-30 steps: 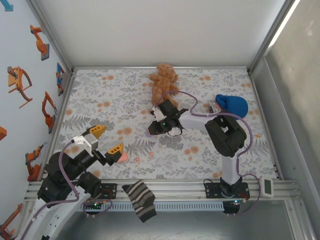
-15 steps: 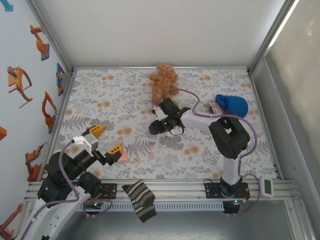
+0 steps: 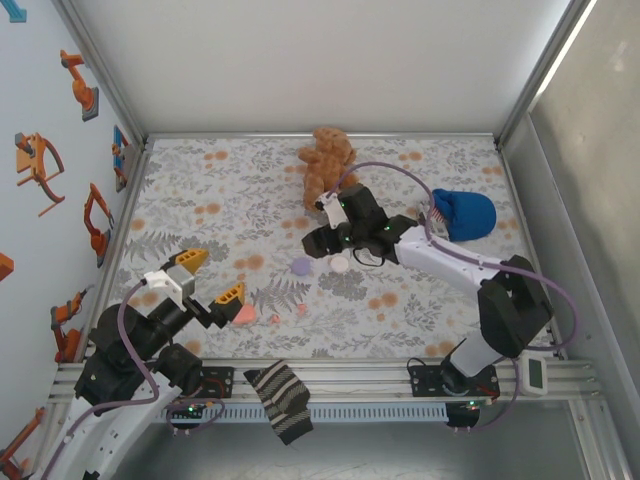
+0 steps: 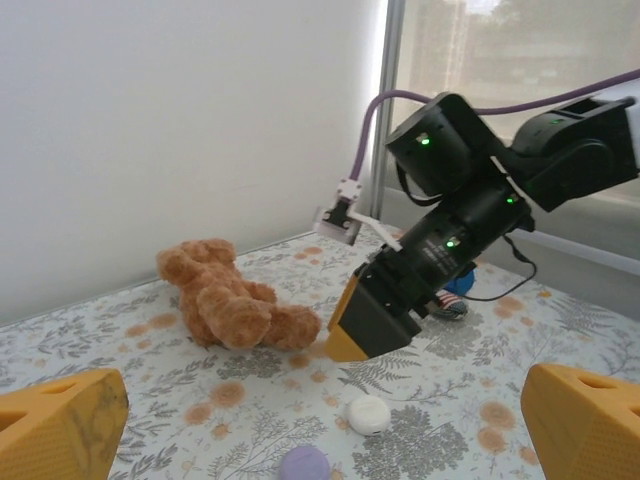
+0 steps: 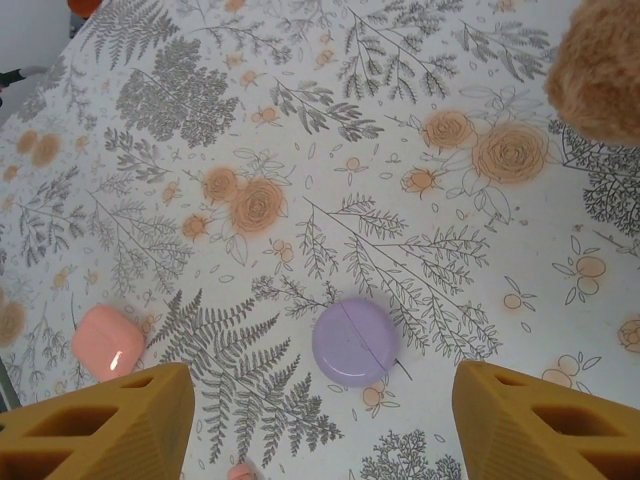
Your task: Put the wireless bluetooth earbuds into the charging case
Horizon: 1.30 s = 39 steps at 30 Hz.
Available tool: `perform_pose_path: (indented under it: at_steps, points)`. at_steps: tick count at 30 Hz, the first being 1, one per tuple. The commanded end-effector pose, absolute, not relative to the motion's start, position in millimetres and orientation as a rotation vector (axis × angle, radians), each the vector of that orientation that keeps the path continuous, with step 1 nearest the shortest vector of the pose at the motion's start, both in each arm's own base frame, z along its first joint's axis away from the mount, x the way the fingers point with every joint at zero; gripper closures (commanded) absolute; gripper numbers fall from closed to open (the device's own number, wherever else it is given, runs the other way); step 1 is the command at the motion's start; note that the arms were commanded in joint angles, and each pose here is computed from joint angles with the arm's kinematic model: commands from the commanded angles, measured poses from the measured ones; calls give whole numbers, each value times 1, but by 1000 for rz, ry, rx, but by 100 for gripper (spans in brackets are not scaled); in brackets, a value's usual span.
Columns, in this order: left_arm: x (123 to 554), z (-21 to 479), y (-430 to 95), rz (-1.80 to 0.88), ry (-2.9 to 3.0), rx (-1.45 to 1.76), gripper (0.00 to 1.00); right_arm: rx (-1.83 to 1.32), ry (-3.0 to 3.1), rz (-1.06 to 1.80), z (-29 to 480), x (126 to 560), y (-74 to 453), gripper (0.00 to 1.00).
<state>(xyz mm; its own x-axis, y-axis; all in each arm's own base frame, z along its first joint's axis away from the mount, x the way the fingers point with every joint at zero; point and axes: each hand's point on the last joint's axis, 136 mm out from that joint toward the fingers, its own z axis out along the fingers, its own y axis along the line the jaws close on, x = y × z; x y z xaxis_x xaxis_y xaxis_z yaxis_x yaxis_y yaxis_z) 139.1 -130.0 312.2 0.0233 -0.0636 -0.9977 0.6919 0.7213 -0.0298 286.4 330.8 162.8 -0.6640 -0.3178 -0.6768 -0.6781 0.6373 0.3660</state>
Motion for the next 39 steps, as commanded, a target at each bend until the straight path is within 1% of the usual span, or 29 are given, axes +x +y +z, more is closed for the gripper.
perform_pose_path:
  at_steps: [1,2,3,4,7,15,18,21,25,30,39]
  points:
    - [151,305,-123,-567,1483,509,1,-841,2156,812,181,278,333,31]
    - [154,305,-121,-547,1491,492,2,-871,2124,808,184,272,334,26]
    - [157,303,-118,-528,1502,477,2,-914,2084,802,187,265,336,10]
    - [160,302,-115,-509,1513,462,3,-947,2052,796,189,259,338,3]
    - [169,297,-109,-454,1547,425,4,-1038,1948,809,194,238,345,1]
    - [195,297,-98,-257,1660,415,4,-1331,1692,718,185,188,377,0]
    - [206,298,-97,-232,1693,400,4,-1439,1615,696,177,175,389,1]
    - [219,295,-94,-245,1748,365,4,-1551,1535,637,165,164,400,1]
    - [238,285,-86,-291,1829,301,4,-1629,1511,633,152,159,418,1]
    - [257,278,-60,-343,1887,166,4,-1712,1492,627,133,152,444,1]
    - [265,246,-28,-369,1920,-31,4,-1870,1523,604,93,140,474,7]
